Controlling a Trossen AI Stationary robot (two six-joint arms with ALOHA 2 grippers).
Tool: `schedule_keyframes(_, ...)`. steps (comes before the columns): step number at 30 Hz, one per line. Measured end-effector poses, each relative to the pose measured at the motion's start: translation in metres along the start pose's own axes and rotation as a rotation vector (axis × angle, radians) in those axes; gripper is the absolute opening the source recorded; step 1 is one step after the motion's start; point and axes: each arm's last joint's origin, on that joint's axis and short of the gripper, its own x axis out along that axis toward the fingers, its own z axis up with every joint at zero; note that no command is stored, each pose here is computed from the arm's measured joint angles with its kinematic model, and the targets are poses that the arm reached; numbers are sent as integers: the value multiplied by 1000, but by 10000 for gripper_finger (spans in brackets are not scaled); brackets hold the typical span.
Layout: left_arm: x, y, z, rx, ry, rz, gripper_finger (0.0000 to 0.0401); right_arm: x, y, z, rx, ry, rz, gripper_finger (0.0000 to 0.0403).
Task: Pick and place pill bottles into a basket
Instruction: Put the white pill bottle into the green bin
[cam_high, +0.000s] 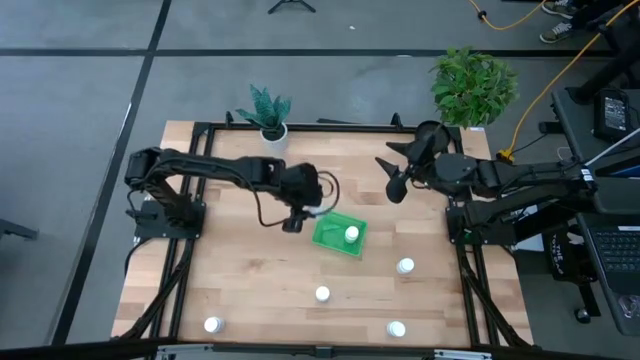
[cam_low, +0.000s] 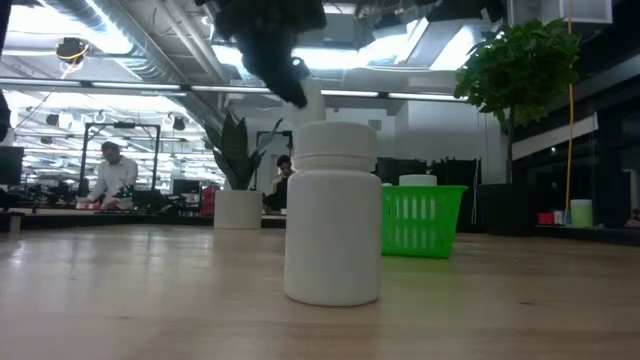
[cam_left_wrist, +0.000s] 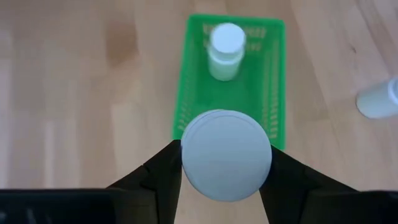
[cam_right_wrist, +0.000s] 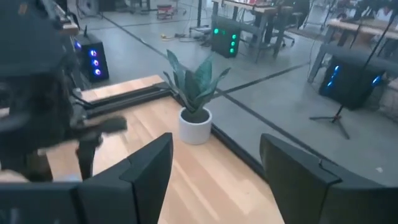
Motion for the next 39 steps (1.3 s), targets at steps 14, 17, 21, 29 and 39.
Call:
schedule_keyframes(14, 37, -10, 0, -46, 48, 26, 166, 0, 4, -1, -23, 27, 137, 243)
schedule_keyframes(17, 37, -9, 5, -67, -4, 17, 166, 0, 4, -2, -37, 34, 137, 243)
schedule_keyframes(21, 37, -8, 9, -93, -49, -19, 166, -1, 4, -4, -85, 45, 135, 243)
schedule_keyframes(29, 59, -8, 6, -114, -27, -48, 166, -1, 3, -5, -93, 53, 134, 243)
schedule_keyframes(39, 88, -7, -2, -119, 22, -85, 166, -1, 4, -5, -94, 57, 144, 243)
